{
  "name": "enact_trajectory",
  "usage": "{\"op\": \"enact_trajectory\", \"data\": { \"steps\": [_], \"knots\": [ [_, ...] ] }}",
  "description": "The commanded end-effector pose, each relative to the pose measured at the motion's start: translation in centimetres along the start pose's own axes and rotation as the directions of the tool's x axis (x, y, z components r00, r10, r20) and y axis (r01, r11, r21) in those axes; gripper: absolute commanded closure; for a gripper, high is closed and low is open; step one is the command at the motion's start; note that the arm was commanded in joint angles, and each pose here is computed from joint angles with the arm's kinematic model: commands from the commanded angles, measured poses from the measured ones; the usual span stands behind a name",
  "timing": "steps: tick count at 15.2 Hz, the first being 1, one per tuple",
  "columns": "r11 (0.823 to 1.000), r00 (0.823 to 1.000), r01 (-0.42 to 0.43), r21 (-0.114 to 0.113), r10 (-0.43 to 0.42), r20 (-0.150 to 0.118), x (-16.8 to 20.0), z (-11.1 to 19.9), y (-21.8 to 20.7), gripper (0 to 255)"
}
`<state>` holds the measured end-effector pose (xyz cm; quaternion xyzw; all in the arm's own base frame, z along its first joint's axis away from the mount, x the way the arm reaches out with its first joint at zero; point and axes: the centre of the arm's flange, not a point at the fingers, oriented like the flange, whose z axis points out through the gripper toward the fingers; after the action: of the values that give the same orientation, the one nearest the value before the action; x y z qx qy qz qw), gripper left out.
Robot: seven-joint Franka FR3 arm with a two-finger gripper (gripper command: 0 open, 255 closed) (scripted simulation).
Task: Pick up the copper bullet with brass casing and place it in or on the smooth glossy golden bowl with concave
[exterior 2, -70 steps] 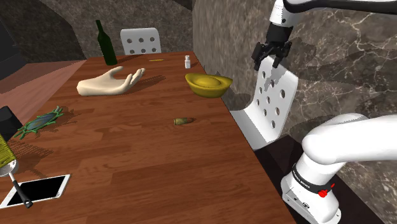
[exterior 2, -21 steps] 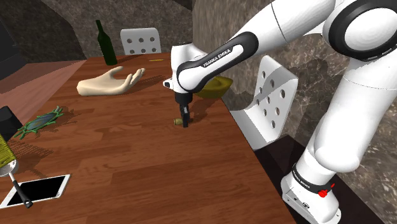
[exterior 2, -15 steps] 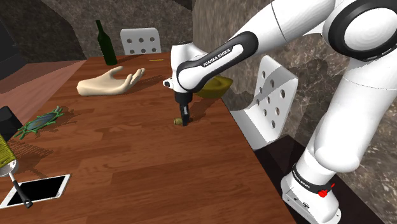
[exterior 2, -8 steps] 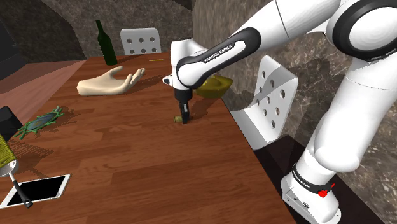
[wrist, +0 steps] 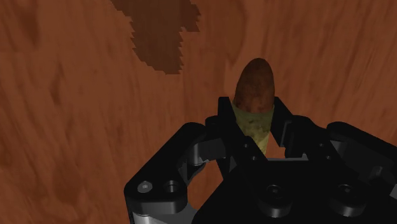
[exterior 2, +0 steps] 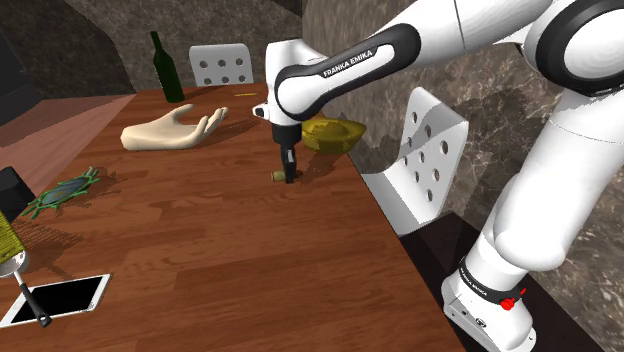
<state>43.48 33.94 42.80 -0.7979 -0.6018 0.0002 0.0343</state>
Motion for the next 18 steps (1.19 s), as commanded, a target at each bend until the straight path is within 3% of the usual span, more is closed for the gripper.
{"op": "enact_trajectory", "data": {
  "steps": [1, 18],
  "knots": [
    [1.0, 1.0, 0.0, 0.0, 0.0, 0.0, -0.1, -1.1, 0.0, 255],
    [1.0, 1.0, 0.0, 0.0, 0.0, 0.0, 0.3, -10.1, -0.5, 255]
  ]
}}
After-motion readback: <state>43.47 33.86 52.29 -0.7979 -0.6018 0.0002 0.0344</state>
